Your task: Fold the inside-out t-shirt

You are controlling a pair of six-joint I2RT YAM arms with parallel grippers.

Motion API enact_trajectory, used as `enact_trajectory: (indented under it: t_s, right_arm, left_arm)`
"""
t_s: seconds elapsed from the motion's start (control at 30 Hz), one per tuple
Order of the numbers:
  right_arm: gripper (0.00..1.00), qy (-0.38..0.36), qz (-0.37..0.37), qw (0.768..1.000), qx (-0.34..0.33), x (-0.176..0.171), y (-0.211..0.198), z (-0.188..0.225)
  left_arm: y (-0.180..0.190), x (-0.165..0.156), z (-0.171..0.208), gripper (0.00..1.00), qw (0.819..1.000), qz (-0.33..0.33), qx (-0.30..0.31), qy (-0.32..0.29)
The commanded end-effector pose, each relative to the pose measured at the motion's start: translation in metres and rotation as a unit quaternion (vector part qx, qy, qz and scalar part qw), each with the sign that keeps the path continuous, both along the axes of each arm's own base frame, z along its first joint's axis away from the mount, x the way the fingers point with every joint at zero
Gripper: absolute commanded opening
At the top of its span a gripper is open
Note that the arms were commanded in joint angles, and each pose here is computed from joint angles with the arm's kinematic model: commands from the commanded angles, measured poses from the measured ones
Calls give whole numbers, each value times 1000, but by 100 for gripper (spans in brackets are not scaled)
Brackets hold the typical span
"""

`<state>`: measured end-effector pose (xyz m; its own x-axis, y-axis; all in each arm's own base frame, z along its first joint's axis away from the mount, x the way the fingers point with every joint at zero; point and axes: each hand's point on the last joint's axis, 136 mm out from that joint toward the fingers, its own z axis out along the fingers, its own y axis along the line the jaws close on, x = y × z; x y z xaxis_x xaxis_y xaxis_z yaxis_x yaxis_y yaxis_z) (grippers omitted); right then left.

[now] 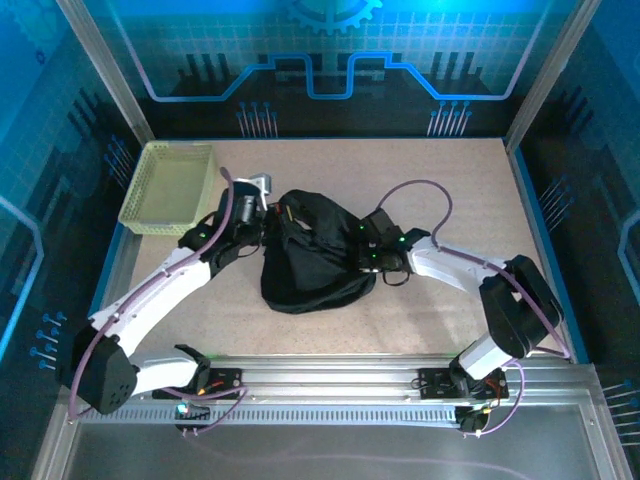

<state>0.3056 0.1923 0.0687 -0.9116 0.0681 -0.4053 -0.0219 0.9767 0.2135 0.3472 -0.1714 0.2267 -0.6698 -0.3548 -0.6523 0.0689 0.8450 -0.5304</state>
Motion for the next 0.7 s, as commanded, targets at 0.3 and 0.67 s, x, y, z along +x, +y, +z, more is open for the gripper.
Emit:
enact_trajectory:
  t_s: [0.3, 0.67]
  right_arm:
    - [0, -132, 10, 990, 50, 15, -65, 132]
    - [0, -18, -1, 1000, 7, 43, -58, 40]
  left_arm:
    - [35, 2, -32, 0, 988, 65, -99, 100]
    - [59, 5, -114, 51, 960, 92, 48, 261]
